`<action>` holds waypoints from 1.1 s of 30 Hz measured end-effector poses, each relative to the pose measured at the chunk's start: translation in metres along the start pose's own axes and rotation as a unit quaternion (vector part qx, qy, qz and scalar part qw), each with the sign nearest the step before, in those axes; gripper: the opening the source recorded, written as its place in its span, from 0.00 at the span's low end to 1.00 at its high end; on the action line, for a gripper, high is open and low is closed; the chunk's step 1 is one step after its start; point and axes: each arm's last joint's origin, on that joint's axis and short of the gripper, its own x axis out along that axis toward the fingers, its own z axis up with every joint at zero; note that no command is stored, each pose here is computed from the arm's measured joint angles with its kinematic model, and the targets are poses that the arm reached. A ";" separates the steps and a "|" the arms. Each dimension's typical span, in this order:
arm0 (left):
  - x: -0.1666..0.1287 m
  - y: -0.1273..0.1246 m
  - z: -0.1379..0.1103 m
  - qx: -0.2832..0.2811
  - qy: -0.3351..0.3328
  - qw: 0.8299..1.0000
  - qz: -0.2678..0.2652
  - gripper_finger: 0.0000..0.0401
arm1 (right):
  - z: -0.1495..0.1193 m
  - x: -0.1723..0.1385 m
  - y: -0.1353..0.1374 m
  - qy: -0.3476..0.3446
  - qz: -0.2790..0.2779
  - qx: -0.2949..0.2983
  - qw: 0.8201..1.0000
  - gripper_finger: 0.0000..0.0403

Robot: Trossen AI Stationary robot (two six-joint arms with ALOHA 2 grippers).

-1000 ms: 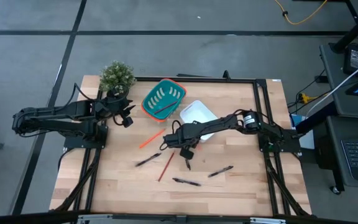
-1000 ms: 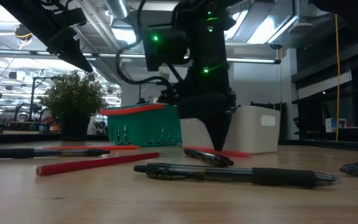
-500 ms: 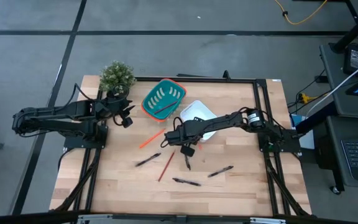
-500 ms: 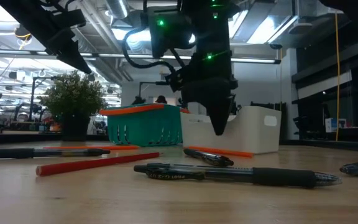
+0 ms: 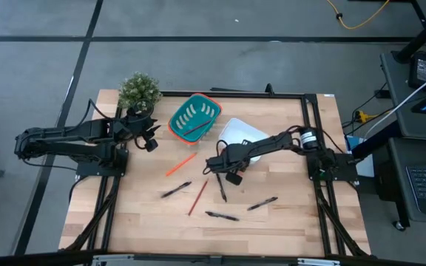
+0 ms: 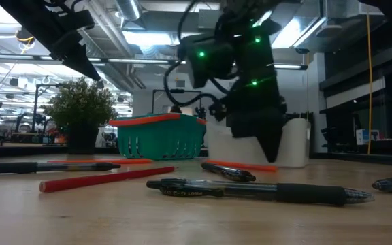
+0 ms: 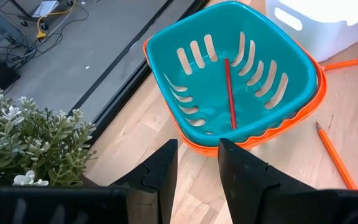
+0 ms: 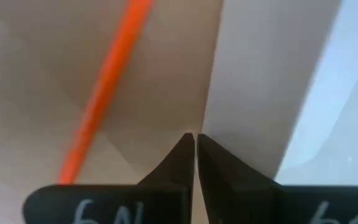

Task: Sort pens & pencils
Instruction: Adjust the white bin

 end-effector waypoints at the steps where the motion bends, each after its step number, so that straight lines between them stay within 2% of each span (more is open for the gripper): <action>1: 0.000 0.000 0.000 0.000 0.000 1.000 0.000 0.27 | -0.002 -0.001 -0.002 -0.005 0.003 0.003 1.000 0.05; 10: 0.000 0.000 0.000 -0.009 0.000 1.000 0.000 0.27 | -0.015 -0.013 -0.019 -0.076 0.055 0.041 0.995 0.05; 16: 0.000 0.000 0.000 -0.012 -0.001 1.000 0.000 0.27 | -0.020 -0.013 -0.025 -0.081 0.051 0.046 0.994 0.05; 33: 0.000 0.000 0.000 -0.013 -0.001 1.000 0.000 0.27 | -0.010 -0.008 -0.039 -0.091 0.034 0.048 0.994 0.05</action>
